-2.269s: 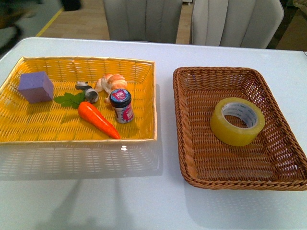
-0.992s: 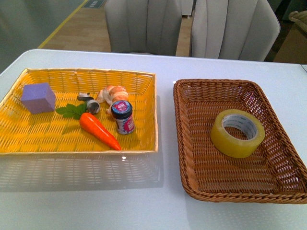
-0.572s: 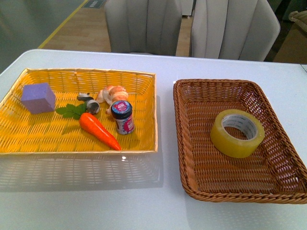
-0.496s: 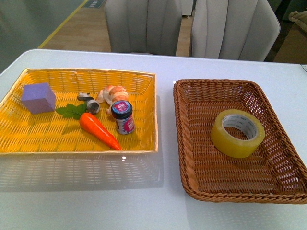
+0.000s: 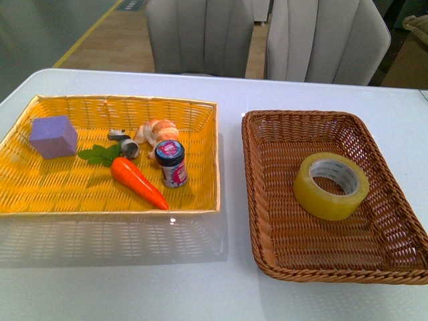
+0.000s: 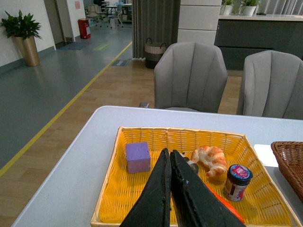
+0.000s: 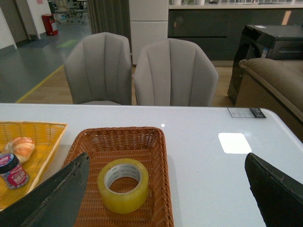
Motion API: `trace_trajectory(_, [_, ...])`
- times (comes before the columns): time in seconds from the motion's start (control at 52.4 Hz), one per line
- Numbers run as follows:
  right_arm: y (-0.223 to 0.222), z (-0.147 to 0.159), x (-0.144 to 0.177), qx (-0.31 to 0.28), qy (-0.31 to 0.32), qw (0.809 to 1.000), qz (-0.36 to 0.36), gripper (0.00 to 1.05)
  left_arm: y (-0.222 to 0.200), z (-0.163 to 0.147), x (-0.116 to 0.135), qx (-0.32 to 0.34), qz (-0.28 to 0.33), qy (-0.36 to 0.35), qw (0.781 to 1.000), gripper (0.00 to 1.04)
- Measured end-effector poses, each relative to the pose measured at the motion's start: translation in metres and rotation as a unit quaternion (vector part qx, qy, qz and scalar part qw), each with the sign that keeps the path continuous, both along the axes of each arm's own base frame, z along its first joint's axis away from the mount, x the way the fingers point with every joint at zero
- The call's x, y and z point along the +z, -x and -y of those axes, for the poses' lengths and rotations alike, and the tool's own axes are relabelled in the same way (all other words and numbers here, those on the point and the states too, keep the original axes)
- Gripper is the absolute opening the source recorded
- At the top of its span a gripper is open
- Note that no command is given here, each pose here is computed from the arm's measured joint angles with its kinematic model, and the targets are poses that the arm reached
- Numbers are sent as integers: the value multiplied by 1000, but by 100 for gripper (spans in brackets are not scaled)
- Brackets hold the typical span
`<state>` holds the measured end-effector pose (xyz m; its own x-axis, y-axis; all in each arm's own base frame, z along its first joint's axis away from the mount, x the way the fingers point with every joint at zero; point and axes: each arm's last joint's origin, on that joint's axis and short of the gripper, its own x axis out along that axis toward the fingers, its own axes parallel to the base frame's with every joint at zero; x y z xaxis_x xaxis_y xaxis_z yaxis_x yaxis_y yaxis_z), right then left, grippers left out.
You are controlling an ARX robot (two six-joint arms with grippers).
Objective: Move tape to another basket
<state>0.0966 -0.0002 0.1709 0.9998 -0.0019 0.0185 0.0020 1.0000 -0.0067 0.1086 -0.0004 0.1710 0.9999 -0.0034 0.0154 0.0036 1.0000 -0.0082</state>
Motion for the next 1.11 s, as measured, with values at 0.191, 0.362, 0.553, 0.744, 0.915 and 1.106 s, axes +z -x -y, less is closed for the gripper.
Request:
trace_trajectory(0.191, [0,0,0,0,0,1000,0,96,11,0,-3,0,-6,0,1000,2])
trace_trajectory(0.362, [0,0,0,0,0,1000,0,96,11,0,-4,0,-8,0,1000,2])
trace_trajectory(0.553, [0,0,0,0,0,1000,0,96,11,0,-4,0,-8,0,1000,10])
trace_trajectory(0.744, [0,0,0,0,0,1000,0,96,11,0,-4,0,-8,0,1000,56])
trace_trajectory(0.915, [0,0,0,0,0,1000,0,96,11,0,-4,0,-8,0,1000,88])
trace_trajectory(1.106, [0,0,0,0,0,1000,0,96,11,0,-4,0,-8,-1,1000,96])
